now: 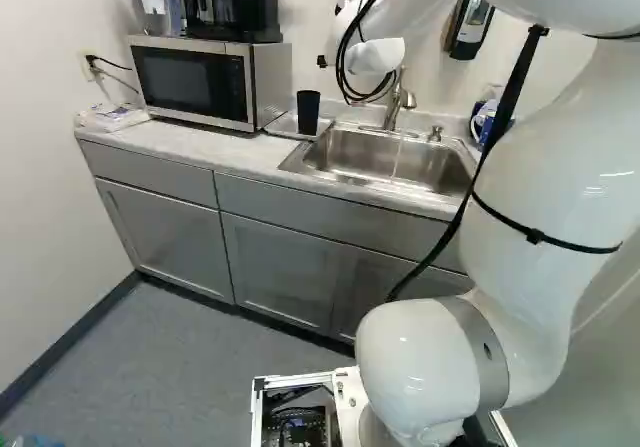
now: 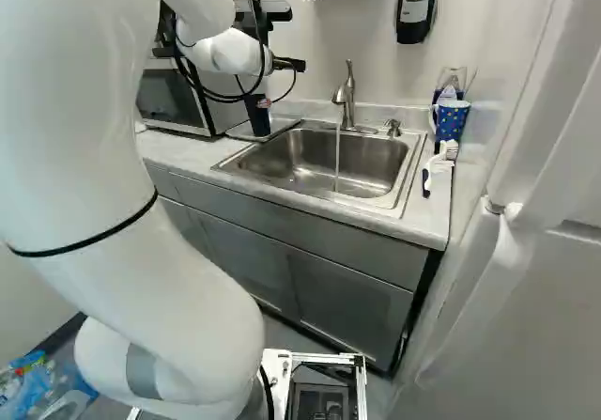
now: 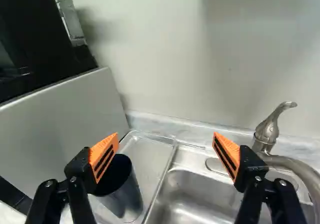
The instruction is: Rinse the cup and place it in the tray
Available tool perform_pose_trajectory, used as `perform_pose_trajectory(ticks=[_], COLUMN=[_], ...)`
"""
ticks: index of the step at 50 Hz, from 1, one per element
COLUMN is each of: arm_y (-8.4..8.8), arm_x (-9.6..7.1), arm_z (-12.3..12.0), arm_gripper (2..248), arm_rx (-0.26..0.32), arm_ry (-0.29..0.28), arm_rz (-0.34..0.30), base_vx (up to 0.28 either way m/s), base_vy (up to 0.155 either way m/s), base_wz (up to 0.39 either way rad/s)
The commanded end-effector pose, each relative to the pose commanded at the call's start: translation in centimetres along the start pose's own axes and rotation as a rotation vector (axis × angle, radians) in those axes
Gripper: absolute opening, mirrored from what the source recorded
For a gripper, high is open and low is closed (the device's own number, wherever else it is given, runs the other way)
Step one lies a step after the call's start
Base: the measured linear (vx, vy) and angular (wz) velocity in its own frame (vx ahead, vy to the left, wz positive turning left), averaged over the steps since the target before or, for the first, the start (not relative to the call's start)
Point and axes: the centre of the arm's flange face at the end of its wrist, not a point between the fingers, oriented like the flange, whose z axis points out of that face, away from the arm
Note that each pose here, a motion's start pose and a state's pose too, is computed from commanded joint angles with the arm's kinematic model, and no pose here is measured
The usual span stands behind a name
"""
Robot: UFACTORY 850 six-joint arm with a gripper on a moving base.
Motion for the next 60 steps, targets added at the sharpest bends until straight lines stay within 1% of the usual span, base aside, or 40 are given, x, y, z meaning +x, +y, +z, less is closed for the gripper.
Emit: perform_pose_trajectory(ticks=[21,43,52,60], arm_y=[3.2,6.4,7.6,8.6], arm_x=[0.3,2.7,3.9,4.1], arm_z=[-0.1,-0.5,0.0,0.8], arm_gripper=[247,247,247,247], arm_rx=[-0.058,-0.114,-0.135,-0.151], arm_ry=[0.006,0.052,0.072,0.074], arm_rz=[0.01,0.02,0.022,0.025], base_vx=[0.0,0.0,0.0,0.0], base_vy=[0.0,0.0,0.0,0.0], base_wz=[0.0,0.0,0.0,0.0])
